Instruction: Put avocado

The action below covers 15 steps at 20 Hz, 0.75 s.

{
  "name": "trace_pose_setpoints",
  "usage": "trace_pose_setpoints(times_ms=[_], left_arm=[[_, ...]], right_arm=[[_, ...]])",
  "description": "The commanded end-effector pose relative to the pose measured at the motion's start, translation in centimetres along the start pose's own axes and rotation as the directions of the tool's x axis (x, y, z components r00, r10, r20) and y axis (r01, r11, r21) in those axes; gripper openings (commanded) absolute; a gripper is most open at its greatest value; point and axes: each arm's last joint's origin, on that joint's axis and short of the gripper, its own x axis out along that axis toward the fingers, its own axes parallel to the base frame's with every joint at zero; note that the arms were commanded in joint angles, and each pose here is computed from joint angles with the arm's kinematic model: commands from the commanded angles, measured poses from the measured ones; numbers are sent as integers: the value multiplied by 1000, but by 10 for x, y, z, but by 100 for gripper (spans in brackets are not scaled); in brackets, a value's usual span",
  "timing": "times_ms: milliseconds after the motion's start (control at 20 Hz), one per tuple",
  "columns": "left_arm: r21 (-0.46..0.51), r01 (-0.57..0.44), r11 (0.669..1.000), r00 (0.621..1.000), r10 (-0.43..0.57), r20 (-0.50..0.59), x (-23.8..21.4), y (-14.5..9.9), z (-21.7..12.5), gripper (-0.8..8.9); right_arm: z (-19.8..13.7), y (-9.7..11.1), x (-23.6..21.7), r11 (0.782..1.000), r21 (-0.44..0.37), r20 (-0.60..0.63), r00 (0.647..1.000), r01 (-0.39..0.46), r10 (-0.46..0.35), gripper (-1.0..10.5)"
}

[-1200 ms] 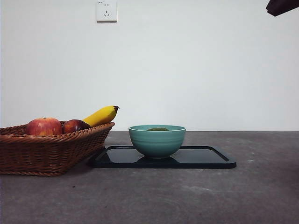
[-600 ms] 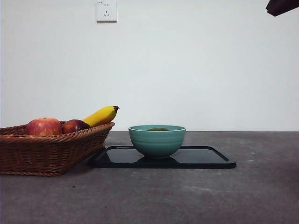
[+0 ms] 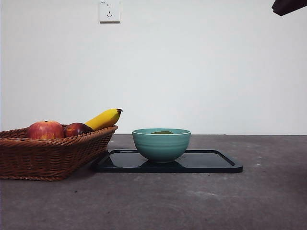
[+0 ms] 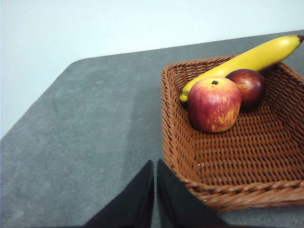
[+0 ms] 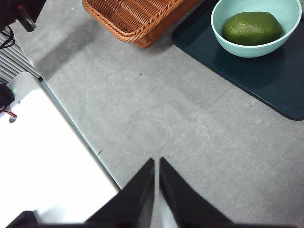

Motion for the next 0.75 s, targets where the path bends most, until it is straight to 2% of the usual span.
trace_pose_setpoints(times_ms=[50, 500, 650, 750], left_arm=[[-6, 1, 1000, 1000, -1, -26, 2, -1, -7, 9], [-6, 1, 1000, 1000, -1, -26, 2, -1, -7, 10], [-6, 1, 1000, 1000, -1, -25, 2, -1, -7, 10], [-6, 1, 1000, 1000, -1, -26, 2, -1, -7, 10]], right_arm=[[3, 1, 0, 1000, -7, 8, 1000, -9, 9, 7], [1, 2, -7, 1000, -7, 40, 999, 3, -3, 7], [0, -2, -26, 996, -42, 178, 981, 81, -72, 7], [-3, -5, -44, 984, -32, 345, 926, 177, -156, 7]])
